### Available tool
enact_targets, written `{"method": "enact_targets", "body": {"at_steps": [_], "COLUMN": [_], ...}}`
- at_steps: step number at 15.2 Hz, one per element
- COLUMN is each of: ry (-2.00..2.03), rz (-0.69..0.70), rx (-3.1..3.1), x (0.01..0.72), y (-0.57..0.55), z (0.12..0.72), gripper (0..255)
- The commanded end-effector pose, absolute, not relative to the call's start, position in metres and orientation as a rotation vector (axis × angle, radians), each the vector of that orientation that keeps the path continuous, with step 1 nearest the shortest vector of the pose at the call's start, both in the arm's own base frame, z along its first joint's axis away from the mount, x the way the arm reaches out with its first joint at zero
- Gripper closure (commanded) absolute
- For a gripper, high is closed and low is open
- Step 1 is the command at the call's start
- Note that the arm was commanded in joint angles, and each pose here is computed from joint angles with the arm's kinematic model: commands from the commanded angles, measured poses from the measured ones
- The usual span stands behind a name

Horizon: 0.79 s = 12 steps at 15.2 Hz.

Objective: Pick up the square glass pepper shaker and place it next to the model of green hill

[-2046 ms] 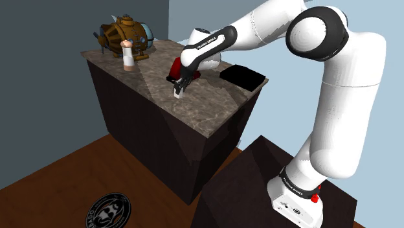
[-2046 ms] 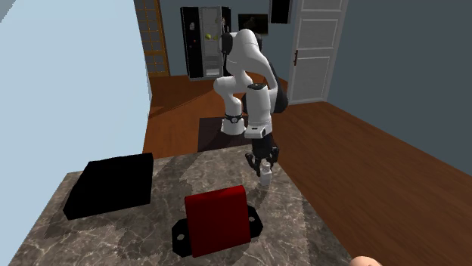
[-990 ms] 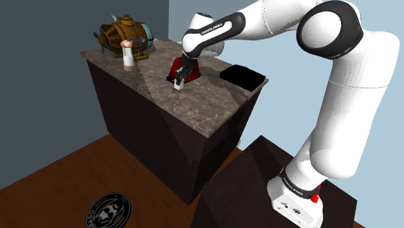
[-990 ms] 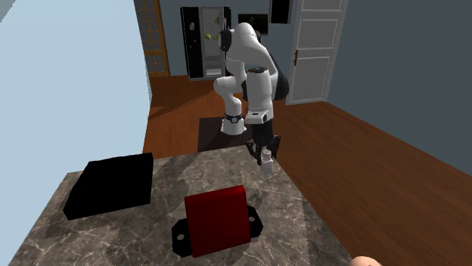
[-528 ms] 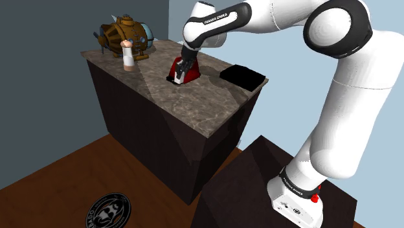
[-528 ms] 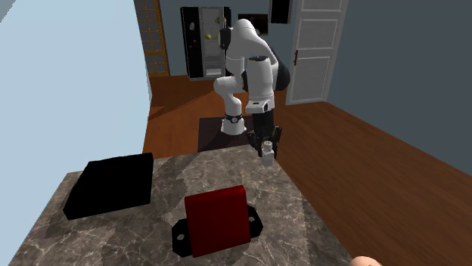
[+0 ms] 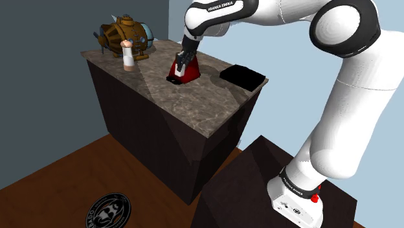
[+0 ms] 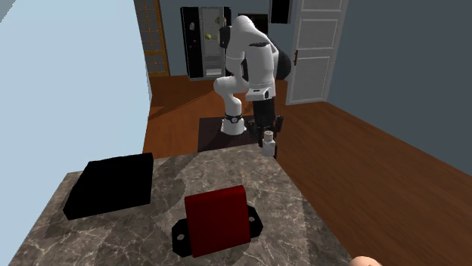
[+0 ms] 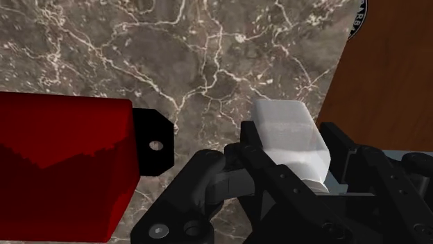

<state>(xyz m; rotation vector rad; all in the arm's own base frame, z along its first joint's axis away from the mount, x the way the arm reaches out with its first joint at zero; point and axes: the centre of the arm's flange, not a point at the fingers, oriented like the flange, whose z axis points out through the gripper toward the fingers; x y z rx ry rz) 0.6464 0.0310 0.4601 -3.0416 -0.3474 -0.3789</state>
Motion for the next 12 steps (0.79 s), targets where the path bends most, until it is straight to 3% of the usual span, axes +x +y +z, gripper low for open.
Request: {"method": "enact_targets", "body": {"at_steps": [1,6,12], "ry": [-0.347,-0.347,-0.347], "rz": [-0.378,-0.378,-0.378], "rx": [-3.042,-3.042,-3.042], "x": [0.647,0.647,0.630], "y": [0.031,0.031,-0.047], "z": [0.470,0.492,0.492], "gripper": [255,255,255]}}
